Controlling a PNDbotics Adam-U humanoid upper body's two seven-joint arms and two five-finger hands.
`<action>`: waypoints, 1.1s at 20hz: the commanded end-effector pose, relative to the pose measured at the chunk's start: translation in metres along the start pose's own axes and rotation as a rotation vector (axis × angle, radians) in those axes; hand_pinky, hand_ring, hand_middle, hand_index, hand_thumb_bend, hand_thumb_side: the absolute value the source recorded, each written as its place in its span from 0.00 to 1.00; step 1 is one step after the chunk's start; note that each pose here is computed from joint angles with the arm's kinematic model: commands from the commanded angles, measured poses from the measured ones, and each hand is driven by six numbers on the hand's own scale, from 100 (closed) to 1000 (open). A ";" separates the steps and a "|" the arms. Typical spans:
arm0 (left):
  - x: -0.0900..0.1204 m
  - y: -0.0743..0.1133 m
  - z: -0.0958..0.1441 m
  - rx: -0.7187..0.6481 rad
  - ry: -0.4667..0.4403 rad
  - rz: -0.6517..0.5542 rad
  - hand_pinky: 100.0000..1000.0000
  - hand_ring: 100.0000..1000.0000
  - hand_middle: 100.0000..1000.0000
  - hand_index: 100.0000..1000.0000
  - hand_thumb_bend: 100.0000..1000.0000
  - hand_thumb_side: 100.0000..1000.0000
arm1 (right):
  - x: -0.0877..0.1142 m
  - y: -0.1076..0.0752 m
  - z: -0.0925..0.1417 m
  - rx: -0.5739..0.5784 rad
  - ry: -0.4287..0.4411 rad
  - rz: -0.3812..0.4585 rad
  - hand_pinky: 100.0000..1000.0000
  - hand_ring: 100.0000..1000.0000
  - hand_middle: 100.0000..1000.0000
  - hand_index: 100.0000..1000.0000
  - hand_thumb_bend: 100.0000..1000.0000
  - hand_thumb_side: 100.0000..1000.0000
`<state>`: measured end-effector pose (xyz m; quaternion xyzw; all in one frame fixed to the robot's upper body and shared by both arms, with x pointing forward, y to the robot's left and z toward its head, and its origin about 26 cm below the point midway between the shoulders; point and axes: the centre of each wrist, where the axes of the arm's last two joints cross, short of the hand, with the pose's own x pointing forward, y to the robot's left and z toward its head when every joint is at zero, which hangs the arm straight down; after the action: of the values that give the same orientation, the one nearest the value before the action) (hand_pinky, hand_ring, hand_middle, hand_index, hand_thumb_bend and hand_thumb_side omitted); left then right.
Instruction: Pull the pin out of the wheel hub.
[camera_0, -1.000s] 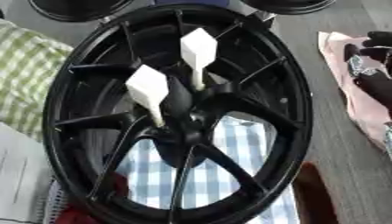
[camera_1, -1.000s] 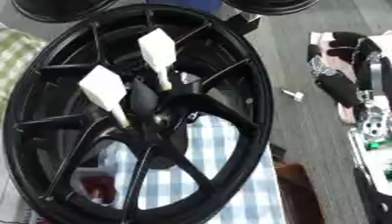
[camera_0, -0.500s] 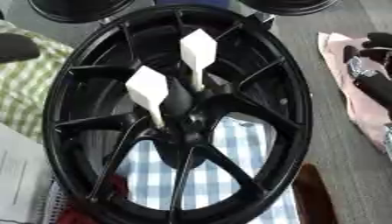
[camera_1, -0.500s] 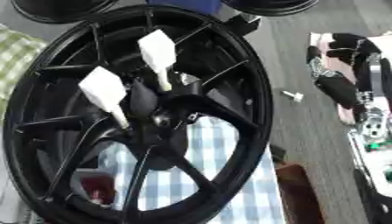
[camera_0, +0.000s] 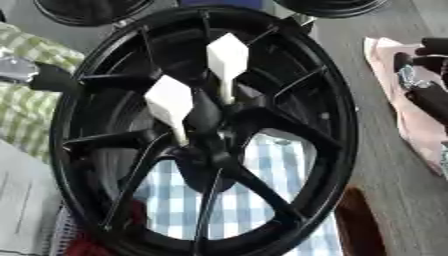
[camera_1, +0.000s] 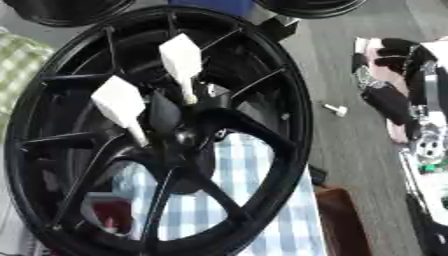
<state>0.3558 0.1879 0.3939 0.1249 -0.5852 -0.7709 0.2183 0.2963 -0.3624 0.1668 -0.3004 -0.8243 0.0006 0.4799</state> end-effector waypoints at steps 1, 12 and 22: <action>0.002 0.006 -0.004 -0.017 0.007 -0.032 0.79 0.73 0.71 0.81 0.48 0.48 | 0.007 -0.006 -0.005 0.007 -0.032 0.018 0.83 0.66 0.60 0.71 0.29 0.22; 0.009 -0.001 -0.028 -0.080 -0.019 -0.089 0.80 0.75 0.76 0.82 0.46 0.43 | 0.007 -0.003 -0.006 0.023 -0.035 0.016 0.83 0.66 0.60 0.71 0.29 0.22; 0.015 -0.007 -0.041 -0.113 -0.130 -0.073 0.79 0.75 0.76 0.80 0.43 0.30 | 0.007 -0.002 -0.006 0.025 -0.034 0.014 0.83 0.66 0.60 0.71 0.30 0.22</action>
<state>0.3639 0.1478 0.3657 0.0760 -0.5444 -0.8175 0.1721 0.2978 -0.3592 0.1673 -0.2932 -0.8261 0.0101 0.4810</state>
